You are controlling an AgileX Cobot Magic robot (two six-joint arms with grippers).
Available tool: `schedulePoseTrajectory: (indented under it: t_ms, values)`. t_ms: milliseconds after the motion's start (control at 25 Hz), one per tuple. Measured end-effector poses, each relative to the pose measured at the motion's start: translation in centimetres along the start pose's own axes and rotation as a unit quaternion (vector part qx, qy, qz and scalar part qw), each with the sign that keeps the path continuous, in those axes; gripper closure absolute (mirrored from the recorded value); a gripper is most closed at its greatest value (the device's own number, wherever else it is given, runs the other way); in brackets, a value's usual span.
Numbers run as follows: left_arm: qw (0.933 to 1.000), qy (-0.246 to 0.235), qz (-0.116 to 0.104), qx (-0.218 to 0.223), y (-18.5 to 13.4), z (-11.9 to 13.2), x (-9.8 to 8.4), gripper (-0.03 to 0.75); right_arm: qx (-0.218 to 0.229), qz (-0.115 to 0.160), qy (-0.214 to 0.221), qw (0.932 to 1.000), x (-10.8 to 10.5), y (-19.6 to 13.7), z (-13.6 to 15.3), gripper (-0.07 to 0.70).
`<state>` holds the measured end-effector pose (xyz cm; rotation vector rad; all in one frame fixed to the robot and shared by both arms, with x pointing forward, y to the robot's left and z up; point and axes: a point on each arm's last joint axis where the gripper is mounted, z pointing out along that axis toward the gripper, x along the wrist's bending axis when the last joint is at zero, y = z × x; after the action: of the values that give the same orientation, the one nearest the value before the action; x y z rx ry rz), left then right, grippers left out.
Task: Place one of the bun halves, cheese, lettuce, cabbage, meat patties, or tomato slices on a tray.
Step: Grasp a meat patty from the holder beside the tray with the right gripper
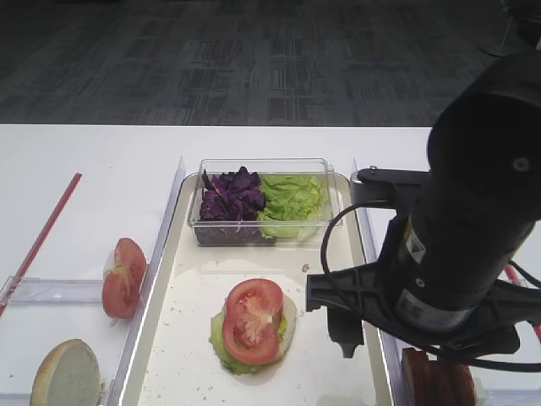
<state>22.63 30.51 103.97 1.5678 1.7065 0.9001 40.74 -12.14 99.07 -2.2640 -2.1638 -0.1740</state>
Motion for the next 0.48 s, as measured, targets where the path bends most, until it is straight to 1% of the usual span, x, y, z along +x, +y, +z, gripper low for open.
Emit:
schedulePoseTrajectory:
  t_ms: [120,280,480]
  values:
    - [1.0000,0.000,0.000,0.000,0.0,0.0,0.0,0.097,0.000,0.002,-0.005,1.0000,0.0,0.0,0.1,-0.006]
    - [1.0000,0.000,0.000,0.000,0.0,0.0,0.0,0.097,0.010,0.002,-0.021,0.9997,0.1,0.2,1.1,-0.001]
    - [1.0000,0.000,0.000,0.000,0.0,0.0,0.0,0.097,0.011,0.001,-0.022,0.9997,0.3,0.4,1.6,0.043]
